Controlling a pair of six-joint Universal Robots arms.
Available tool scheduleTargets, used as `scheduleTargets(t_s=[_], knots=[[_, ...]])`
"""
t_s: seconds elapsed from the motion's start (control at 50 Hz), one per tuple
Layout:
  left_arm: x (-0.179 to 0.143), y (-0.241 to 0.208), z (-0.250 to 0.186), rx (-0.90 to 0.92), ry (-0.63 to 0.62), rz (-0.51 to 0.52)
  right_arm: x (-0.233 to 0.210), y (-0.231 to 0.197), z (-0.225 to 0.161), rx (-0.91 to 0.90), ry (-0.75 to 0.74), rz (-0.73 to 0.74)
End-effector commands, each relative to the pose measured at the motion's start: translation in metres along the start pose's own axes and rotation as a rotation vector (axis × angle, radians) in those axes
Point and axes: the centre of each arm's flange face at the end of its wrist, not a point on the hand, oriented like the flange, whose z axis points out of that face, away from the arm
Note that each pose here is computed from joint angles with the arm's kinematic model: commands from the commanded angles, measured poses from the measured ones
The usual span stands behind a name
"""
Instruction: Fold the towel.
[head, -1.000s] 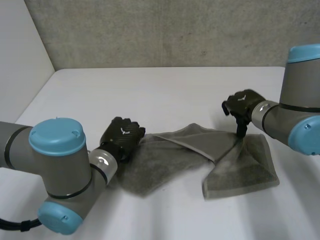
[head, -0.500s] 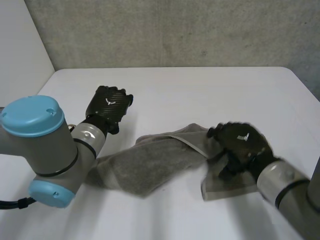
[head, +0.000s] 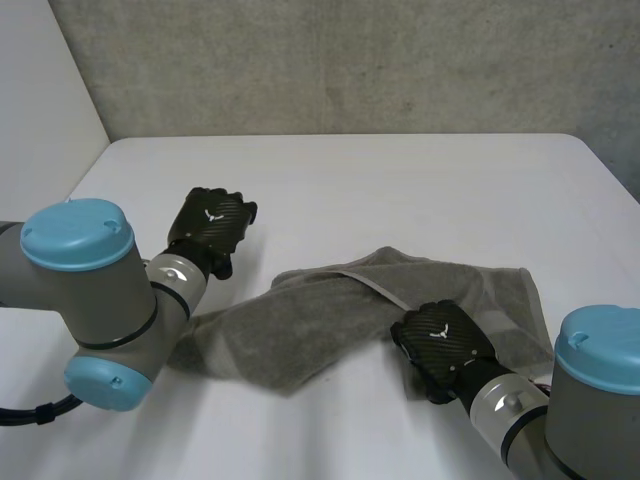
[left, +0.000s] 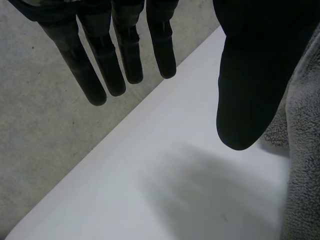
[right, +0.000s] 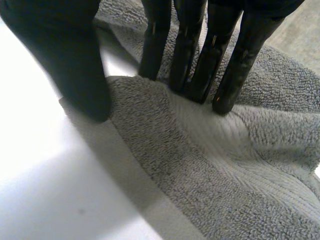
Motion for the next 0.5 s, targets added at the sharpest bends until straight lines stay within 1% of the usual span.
scheduleTargets(t_s=[0.02,0.06,0.1,0.12,0.16,0.18,0.2,0.22,0.26,0.28,0.32,0.38,0.42,0.5], knots=[[0.0,0.001,0.0,-0.003,0.002,0.001,0.0,0.0,0.003,0.036,0.014,-0.051],[0.001,0.001,0.0,-0.004,0.002,0.001,0.003,-0.001,0.003,0.039,0.022,-0.068],[0.002,0.003,-0.001,-0.011,0.009,0.002,0.02,-0.007,0.001,0.053,0.076,-0.07],[0.002,0.003,-0.001,-0.011,0.009,0.002,0.02,-0.007,0.001,0.053,0.076,-0.07],[0.003,0.005,-0.003,-0.018,0.016,0.003,0.051,-0.019,-0.005,0.082,0.173,-0.049],[0.003,0.005,-0.003,-0.018,0.016,0.003,0.051,-0.019,-0.005,0.082,0.173,-0.049],[0.004,0.006,-0.004,-0.021,0.017,0.005,0.066,-0.02,-0.007,0.078,0.209,-0.036],[0.004,0.006,-0.004,-0.021,0.017,0.005,0.067,-0.02,-0.007,0.078,0.209,-0.036],[0.006,0.006,-0.004,-0.019,0.031,0.003,0.089,-0.018,-0.008,0.063,0.229,-0.005],[0.006,0.006,-0.004,-0.019,0.031,0.003,0.089,-0.018,-0.008,0.063,0.229,-0.005],[0.01,0.007,-0.007,-0.021,0.078,0.001,0.106,-0.014,-0.008,0.048,0.218,0.027],[0.013,0.007,-0.009,-0.02,0.105,-0.002,0.114,-0.011,-0.009,0.037,0.209,0.049],[0.018,0.009,-0.011,-0.028,0.15,-0.008,0.128,-0.008,-0.013,0.031,0.194,0.085],[0.021,0.01,-0.011,-0.033,0.171,-0.015,0.145,-0.005,-0.016,0.029,0.209,0.103]])
